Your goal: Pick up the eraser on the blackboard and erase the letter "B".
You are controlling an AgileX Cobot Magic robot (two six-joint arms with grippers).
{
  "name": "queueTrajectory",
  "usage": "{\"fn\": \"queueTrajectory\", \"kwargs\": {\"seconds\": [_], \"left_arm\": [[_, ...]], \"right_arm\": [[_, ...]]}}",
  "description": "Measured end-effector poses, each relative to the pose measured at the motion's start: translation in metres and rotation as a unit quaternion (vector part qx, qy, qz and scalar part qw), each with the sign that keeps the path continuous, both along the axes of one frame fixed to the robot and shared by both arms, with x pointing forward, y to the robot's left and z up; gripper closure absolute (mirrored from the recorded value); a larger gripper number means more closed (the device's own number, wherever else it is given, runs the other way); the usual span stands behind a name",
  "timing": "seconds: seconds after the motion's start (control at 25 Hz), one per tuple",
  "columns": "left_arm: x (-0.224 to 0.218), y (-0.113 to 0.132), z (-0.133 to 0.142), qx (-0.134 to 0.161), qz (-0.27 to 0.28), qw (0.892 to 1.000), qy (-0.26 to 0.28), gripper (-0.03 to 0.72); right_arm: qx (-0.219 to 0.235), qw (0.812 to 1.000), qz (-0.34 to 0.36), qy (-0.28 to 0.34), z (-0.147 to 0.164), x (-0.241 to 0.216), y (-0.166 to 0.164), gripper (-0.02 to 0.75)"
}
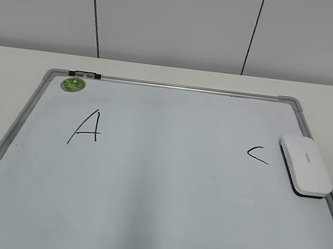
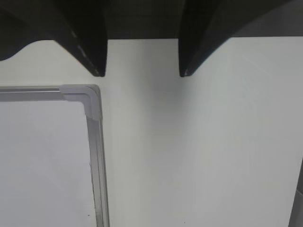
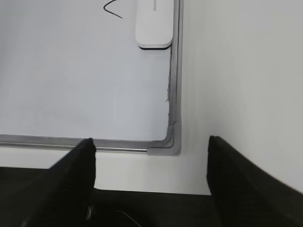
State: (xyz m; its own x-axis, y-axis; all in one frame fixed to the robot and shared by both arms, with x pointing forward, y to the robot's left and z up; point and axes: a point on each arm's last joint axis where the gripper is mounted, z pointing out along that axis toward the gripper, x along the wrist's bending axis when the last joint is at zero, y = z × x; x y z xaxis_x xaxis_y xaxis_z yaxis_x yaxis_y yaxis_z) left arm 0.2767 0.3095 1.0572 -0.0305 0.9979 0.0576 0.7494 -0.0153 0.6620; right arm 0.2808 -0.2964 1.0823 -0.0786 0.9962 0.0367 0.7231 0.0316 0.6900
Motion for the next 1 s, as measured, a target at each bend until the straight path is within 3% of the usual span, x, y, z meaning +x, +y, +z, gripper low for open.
{"fn": "queueTrajectory", "kwargs": {"seconds": [0.16, 0.32, 0.52, 1.0], "left_arm": [[-0.017, 0.004, 0.001, 0.004, 0.002, 0.999, -0.044, 0.322], [-0.031, 0.007, 0.002, 0.011, 0.008, 0.996, -0.086, 0.33], [-0.037, 0.008, 0.0, 0.011, 0.008, 0.992, -0.124, 0.337], [-0.033, 0.003, -0.003, -0.011, -0.013, 0.991, -0.134, 0.391]], "right_arm": [[-0.027, 0.999, 0.012, -0.017, -0.002, -0.014, -0.006, 0.197], [-0.052, 0.998, 0.035, 0.01, -0.024, -0.014, -0.006, 0.197], [-0.055, 0.997, 0.045, 0.014, -0.039, -0.009, -0.003, 0.197], [-0.057, 0.997, 0.05, 0.008, -0.04, -0.008, -0.003, 0.197]]}}
